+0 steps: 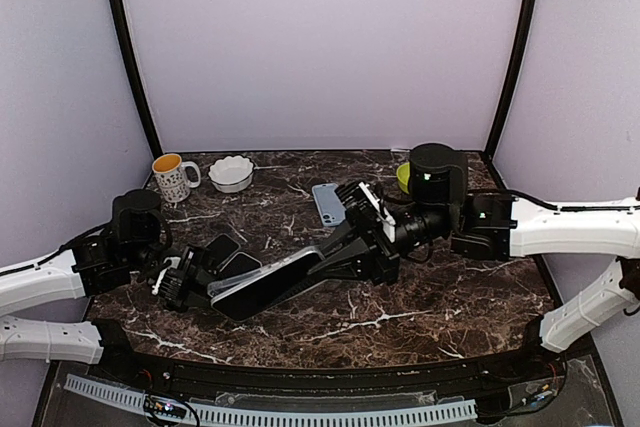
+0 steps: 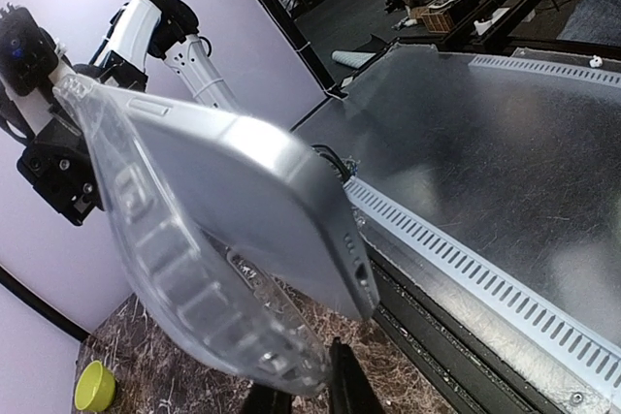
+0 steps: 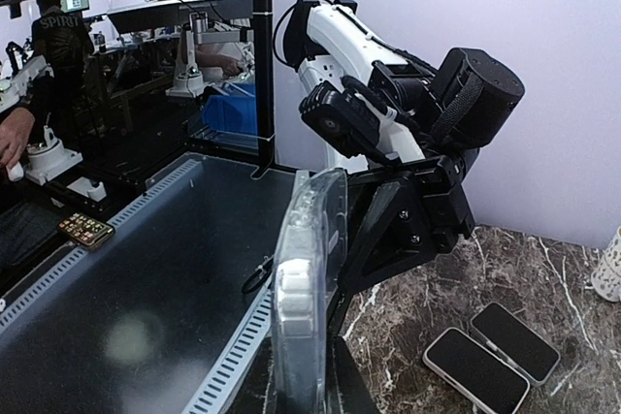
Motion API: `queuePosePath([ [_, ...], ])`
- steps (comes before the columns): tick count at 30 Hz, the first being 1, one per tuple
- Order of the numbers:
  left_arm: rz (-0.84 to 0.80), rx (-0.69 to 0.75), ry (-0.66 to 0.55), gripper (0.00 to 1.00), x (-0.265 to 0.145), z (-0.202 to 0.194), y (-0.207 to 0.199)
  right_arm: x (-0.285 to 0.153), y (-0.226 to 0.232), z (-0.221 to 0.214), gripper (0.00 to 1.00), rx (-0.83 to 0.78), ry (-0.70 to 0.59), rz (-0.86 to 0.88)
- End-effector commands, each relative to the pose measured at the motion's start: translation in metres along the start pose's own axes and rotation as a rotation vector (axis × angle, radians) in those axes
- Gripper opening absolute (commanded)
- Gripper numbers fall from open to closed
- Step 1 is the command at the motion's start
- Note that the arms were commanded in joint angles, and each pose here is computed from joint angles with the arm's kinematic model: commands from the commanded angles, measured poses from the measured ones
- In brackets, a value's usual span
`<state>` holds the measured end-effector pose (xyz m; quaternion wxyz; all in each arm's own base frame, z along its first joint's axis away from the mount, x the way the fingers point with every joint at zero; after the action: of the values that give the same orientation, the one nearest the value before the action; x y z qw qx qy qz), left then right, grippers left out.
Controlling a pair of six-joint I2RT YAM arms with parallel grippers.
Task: Take the phone out of the phone case
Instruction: Remove the bottom left corner of the phone case, then pass from the right arm to the left
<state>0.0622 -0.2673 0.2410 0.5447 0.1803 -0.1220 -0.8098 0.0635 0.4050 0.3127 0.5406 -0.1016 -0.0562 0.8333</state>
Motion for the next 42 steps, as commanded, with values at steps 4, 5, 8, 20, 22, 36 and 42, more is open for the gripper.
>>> queuePosePath([
  [4, 0.060, 0.081, 0.027, 0.15, 0.001, 0.002, 0.012, 0.003, -0.006, -0.002, 0.00, -0.089, 0.044, -0.023],
  [5, 0.066, 0.083, 0.031, 0.18, 0.001, 0.002, 0.013, 0.002, -0.007, -0.002, 0.00, -0.097, 0.048, -0.032],
  [8, 0.103, 0.092, 0.063, 0.32, -0.001, -0.004, 0.017, -0.003, -0.011, 0.001, 0.00, -0.123, 0.065, -0.065],
  [20, 0.298, 0.136, 0.271, 0.69, -0.015, -0.036, 0.044, -0.048, -0.018, 0.008, 0.00, -0.218, 0.208, -0.240],
  [22, 0.335, 0.147, 0.302, 0.70, -0.020, -0.040, 0.049, -0.058, -0.020, 0.009, 0.00, -0.236, 0.230, -0.291],
  [36, 0.433, 0.093, 0.284, 0.54, -0.032, -0.040, 0.071, -0.103, -0.061, 0.014, 0.00, -0.510, 0.251, -0.732],
  [42, 0.415, 0.074, 0.206, 0.52, -0.028, -0.027, 0.071, -0.097, -0.057, 0.015, 0.00, -0.625, 0.175, -0.734],
])
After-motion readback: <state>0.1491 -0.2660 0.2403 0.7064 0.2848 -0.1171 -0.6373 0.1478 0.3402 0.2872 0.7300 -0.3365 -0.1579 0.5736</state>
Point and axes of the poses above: each gripper's point midway between its finger pads, its own x axis out along the fingers, its own y axis along the line the jaws close on, z = x × y, the point moved 1 cm from there along -x, back along the fingers, and after that the axes turned 10 degrees about -x, right-handed, at the moved point
